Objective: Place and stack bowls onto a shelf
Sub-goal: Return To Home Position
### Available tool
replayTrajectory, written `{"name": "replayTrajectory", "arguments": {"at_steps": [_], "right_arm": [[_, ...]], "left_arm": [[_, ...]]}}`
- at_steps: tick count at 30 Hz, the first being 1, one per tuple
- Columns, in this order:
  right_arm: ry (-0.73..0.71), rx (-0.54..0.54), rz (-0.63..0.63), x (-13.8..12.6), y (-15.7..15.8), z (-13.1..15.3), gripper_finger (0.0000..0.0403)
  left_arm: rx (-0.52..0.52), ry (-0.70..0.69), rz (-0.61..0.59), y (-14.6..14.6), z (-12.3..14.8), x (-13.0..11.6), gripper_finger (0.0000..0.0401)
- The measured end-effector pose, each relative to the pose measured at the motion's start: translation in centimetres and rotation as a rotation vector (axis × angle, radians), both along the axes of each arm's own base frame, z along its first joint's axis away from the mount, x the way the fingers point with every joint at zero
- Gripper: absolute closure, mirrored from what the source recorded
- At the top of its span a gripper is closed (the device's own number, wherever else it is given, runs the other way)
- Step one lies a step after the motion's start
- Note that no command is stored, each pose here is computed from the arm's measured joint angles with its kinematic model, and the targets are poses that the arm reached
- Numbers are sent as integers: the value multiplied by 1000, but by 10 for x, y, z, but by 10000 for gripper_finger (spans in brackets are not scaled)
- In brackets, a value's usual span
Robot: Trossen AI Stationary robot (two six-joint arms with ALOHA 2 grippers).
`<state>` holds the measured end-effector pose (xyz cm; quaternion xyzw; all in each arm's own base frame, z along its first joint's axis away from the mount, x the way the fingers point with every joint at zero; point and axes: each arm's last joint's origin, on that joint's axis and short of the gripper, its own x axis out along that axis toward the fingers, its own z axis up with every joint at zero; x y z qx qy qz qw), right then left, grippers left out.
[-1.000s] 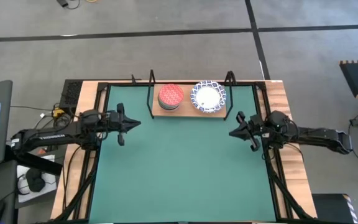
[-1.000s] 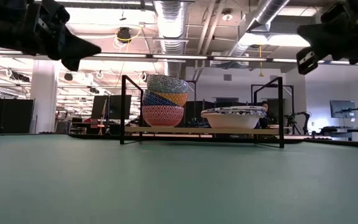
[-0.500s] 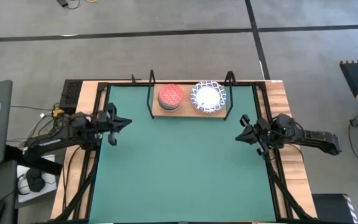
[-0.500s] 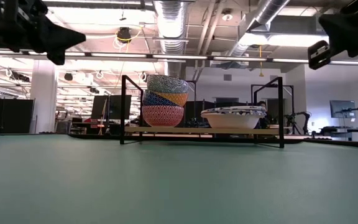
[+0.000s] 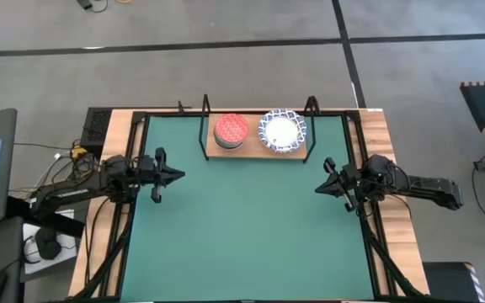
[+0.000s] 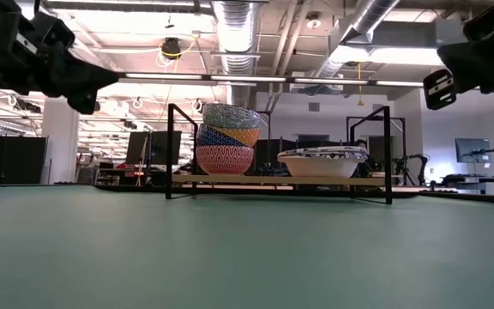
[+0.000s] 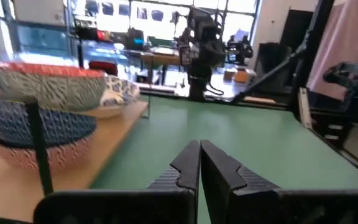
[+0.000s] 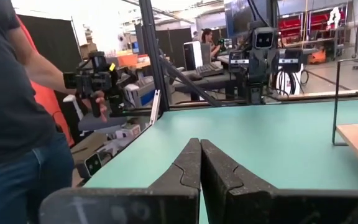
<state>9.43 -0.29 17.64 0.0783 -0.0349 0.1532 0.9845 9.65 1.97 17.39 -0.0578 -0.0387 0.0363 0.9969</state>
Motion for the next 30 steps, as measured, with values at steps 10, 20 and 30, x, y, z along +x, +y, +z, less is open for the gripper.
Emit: {"name": "replayTrajectory", "arguments": {"at_steps": [10, 20, 30], "right_arm": [[-49, -26, -6, -1, 0, 4, 378], [-48, -40, -9, 0, 0, 4, 374], [16, -28, -8, 0, 0, -2, 365]], "left_arm": [[-43, -43, 43, 0, 3, 0, 401], [-29, 48, 87, -9, -4, 7, 401], [-30, 85, 83, -12, -8, 9, 401]]}}
